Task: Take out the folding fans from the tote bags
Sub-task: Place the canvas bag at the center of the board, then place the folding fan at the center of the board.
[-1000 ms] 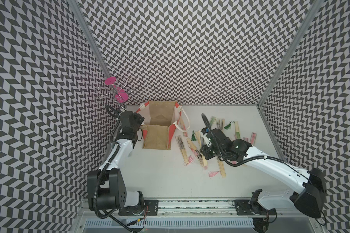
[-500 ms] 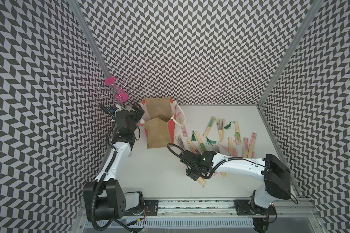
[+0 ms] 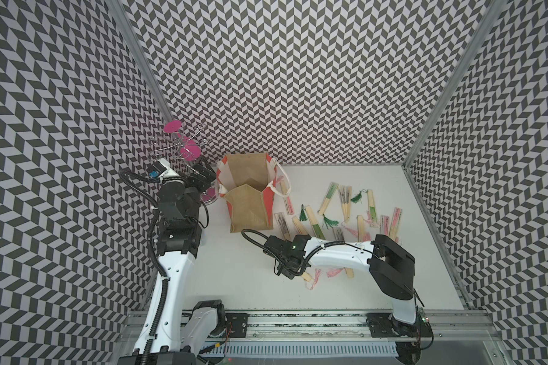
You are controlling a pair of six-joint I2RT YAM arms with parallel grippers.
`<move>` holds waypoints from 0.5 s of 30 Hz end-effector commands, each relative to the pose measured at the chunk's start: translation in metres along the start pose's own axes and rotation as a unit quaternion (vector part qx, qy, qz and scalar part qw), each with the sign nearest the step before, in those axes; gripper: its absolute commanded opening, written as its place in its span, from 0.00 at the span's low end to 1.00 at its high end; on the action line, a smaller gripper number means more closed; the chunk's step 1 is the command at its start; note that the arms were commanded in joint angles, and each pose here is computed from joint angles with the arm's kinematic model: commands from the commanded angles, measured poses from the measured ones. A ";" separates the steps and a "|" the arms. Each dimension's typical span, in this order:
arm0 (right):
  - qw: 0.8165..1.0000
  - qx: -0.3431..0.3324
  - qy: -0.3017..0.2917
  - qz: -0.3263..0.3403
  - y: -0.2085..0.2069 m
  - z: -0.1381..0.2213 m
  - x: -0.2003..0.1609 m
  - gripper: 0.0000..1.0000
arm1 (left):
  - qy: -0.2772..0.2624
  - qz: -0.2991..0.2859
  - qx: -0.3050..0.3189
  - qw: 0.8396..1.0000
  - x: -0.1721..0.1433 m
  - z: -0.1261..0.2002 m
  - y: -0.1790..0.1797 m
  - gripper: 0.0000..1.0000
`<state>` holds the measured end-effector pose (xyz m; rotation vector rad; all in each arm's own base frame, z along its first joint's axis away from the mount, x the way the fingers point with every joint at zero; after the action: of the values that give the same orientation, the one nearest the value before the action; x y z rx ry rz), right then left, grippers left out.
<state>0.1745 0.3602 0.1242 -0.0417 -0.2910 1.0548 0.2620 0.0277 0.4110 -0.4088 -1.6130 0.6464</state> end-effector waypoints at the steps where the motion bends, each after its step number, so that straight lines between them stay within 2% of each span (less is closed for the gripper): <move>1: 1.000 0.007 -0.006 0.024 0.007 -0.011 0.008 0.19 | 0.006 -0.023 -0.006 1.000 0.005 0.008 -0.004 1.00; 10: 1.000 0.003 -0.006 0.022 0.008 -0.020 0.007 0.41 | 0.042 -0.040 0.021 0.998 -0.012 0.017 0.011 1.00; 15: 0.999 -0.010 -0.040 0.003 0.001 0.003 0.012 0.53 | 0.097 -0.081 0.035 0.991 -0.036 0.022 0.023 1.00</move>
<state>0.1775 0.3690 0.1115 -0.0421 -0.3039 1.0870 0.2473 0.0238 0.3847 -0.3254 -1.5023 0.5750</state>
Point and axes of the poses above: each gripper's point midway between its finger pads, its own z axis back along the fingers, its own y axis along the line the jaws close on, x = y × z, the point moved 9 cm from there along z, back along the fingers, and after that the axes turned 3 degrees about z, right-handed, at the moved point
